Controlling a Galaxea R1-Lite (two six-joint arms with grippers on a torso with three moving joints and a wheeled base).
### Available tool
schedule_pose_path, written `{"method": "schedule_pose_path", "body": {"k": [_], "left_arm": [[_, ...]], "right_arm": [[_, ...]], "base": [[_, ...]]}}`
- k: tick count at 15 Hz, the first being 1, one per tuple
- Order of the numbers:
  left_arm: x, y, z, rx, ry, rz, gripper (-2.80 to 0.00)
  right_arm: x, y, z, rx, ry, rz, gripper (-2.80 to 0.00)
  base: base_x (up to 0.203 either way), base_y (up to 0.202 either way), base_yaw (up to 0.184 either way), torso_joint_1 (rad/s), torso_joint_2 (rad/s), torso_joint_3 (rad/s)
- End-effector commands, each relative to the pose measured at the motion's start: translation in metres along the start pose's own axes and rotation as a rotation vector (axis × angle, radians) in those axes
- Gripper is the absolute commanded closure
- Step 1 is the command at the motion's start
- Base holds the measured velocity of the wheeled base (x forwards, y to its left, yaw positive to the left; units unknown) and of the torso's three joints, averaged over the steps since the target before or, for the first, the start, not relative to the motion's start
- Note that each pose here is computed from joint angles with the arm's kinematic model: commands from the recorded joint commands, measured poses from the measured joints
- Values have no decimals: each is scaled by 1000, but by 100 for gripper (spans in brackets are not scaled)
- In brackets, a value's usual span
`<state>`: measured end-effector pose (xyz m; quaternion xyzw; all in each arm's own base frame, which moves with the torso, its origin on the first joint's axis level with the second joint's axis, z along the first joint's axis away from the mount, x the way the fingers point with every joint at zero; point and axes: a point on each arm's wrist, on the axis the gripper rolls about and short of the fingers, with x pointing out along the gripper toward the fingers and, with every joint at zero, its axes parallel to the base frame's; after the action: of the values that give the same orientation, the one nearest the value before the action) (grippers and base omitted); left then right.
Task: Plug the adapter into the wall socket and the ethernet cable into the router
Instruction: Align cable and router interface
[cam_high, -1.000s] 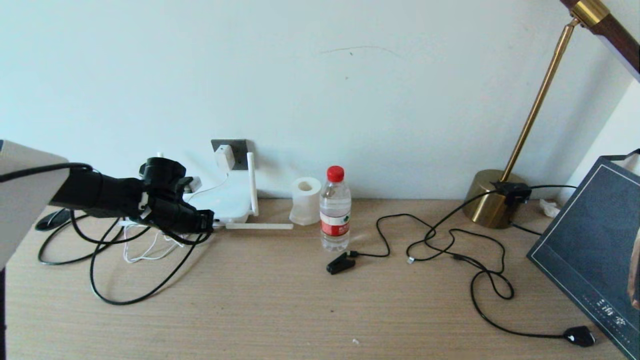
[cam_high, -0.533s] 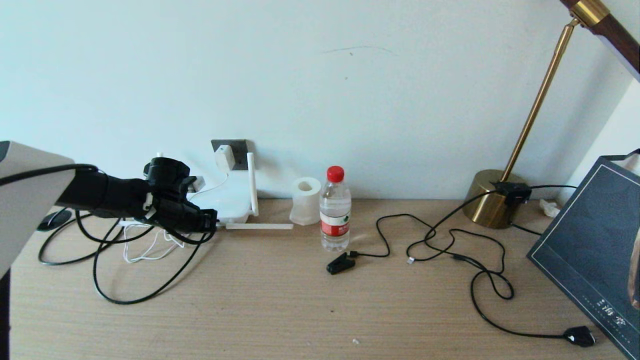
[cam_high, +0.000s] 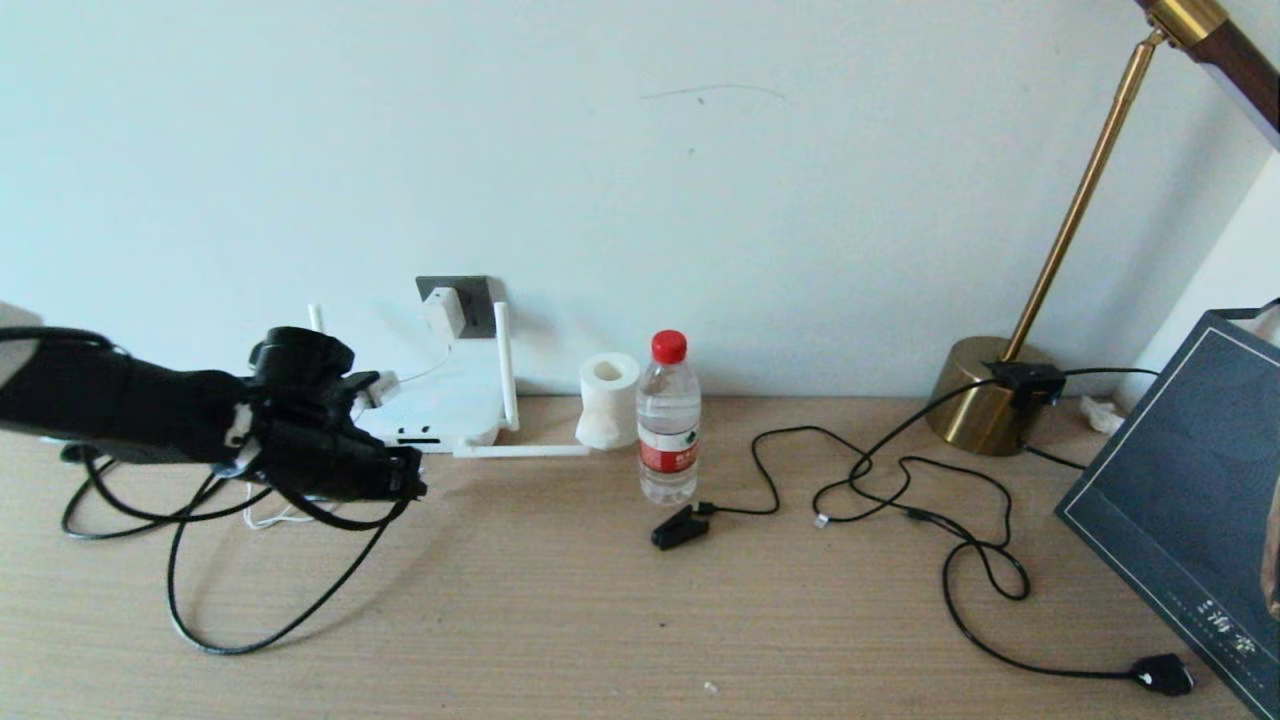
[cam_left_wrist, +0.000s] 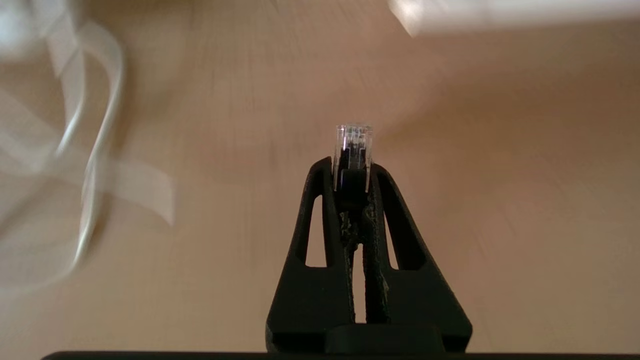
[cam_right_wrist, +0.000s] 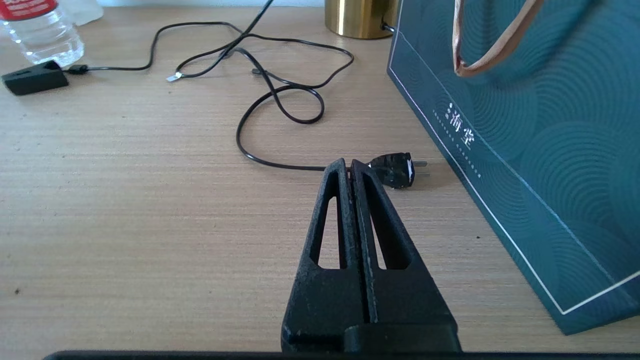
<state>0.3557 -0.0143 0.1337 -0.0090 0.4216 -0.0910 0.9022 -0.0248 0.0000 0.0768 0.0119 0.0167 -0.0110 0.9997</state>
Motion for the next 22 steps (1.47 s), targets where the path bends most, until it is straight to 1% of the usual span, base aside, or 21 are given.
{"method": "schedule_pose_path", "body": {"k": [1, 2, 3, 4, 5, 6, 7, 8, 10, 12, 14, 15, 16, 17, 19, 20, 22], "left_arm": [[-80, -14, -12, 50, -135, -18, 0], [-102, -18, -19, 76, -175, -25, 0], [-124, -22, -27, 105, -221, -31, 0], [-146, -28, -31, 144, -283, -49, 0], [-167, -35, -30, 213, -368, -87, 0], [-183, -47, -25, 309, -455, -126, 0], [-192, -62, -17, 411, -528, -163, 0], [-198, -80, -13, 505, -584, -193, 0], [-206, -117, -12, 650, -657, -219, 0], [-212, -156, -21, 773, -695, -258, 0], [-209, -189, -26, 877, -745, -235, 0], [-206, -202, -26, 914, -794, -216, 0], [-204, -210, -27, 967, -840, -200, 0], [-203, -214, -28, 1025, -881, -178, 0], [-197, -218, -32, 1117, -948, -134, 0], [-194, -219, -35, 1146, -962, -120, 0], [-191, -216, -42, 1180, -981, -106, 0]], "right_arm": [[0, 0, 0, -3, 0, 0, 0], [0, 0, 1, -9, -2, -1, 0], [-3, 0, 10, 2, -29, 2, 0], [-8, 1, 29, 24, -73, 6, 0], [-14, 1, 57, 47, -109, 16, 0], [-12, 2, 78, 60, -90, 31, 0], [-4, 3, 100, 72, -46, 51, 0], [10, 5, 122, 82, 22, 79, 0], [45, 8, 160, 120, 146, 152, 0], [83, 12, 193, 195, 252, 269, 0], [109, 20, 219, 256, 329, 421, 0], [115, 27, 225, 274, 367, 499, 0], [120, 37, 231, 306, 410, 580, 0], [126, 47, 236, 340, 459, 646, 0], [142, 67, 239, 409, 562, 720, 0], [147, 77, 240, 445, 609, 751, 0], [155, 99, 245, 522, 701, 806, 0]], "base": [[0, 0, 0, 0, 0, 0], [0, 0, 0, 0, 0, 0], [0, 0, 0, 0, 0, 0], [0, 0, 0, 0, 0, 0], [0, 0, 0, 0, 0, 0], [0, 0, 0, 0, 0, 0], [0, 0, 0, 0, 0, 0], [0, 0, 0, 0, 0, 0], [0, 0, 0, 0, 0, 0], [0, 0, 0, 0, 0, 0], [0, 0, 0, 0, 0, 0], [0, 0, 0, 0, 0, 0], [0, 0, 0, 0, 0, 0], [0, 0, 0, 0, 0, 0], [0, 0, 0, 0, 0, 0], [0, 0, 0, 0, 0, 0], [0, 0, 0, 0, 0, 0]]}}
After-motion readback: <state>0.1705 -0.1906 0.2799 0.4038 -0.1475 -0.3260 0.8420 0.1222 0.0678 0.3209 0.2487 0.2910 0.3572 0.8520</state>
